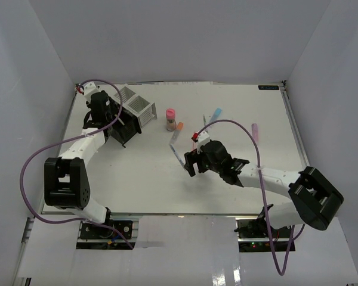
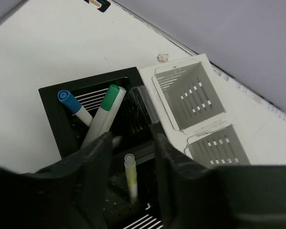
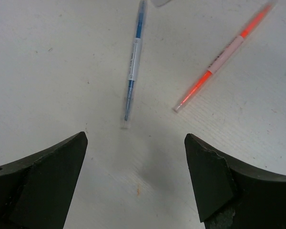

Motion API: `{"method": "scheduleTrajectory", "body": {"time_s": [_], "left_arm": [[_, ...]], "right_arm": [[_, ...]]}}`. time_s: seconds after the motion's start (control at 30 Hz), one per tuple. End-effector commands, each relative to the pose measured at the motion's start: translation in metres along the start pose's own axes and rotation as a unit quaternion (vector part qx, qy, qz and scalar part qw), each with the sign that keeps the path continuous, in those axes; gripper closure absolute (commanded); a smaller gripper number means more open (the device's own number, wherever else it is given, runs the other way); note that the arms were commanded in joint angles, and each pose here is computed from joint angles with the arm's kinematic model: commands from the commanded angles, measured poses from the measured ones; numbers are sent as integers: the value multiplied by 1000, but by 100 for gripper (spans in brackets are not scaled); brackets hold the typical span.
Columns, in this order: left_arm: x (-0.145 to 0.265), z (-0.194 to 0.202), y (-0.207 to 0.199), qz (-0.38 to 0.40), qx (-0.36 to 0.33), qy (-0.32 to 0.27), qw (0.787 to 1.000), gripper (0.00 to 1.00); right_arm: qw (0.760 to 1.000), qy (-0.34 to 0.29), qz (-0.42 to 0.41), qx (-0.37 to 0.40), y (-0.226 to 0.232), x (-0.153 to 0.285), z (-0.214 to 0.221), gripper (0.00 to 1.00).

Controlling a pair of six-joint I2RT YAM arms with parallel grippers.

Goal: Sort the stationery into containers
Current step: Place the pen in the storage box.

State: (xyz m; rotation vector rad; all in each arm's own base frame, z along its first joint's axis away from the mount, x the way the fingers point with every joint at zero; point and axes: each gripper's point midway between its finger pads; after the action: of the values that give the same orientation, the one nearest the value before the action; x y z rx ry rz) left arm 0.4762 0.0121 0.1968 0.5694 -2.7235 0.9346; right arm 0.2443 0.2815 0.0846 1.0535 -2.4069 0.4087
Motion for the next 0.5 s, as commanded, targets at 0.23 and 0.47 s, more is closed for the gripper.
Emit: {"method": "scheduleTrajectory", "body": {"time_s": [0.23,0.47], "left_arm": [[43,-48,-23,9,-1,2,1000,2],[105,-46,-40,84,-6,67,994,2]], "right_arm": [[998,42,-5,53,14,-50,-12,14],[994,84,6,70,18,-80,-3,22]]}}
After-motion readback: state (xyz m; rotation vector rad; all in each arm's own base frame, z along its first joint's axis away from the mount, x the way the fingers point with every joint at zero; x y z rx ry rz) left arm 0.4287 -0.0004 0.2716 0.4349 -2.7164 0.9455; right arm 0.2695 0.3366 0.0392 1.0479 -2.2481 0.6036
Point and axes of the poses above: each gripper's point midway between its finger pads, its own x axis back along the fingers, its own y axis along the line the jaws close on, z = x × y, and after that the axes turned 15 degrees about x, right-handed
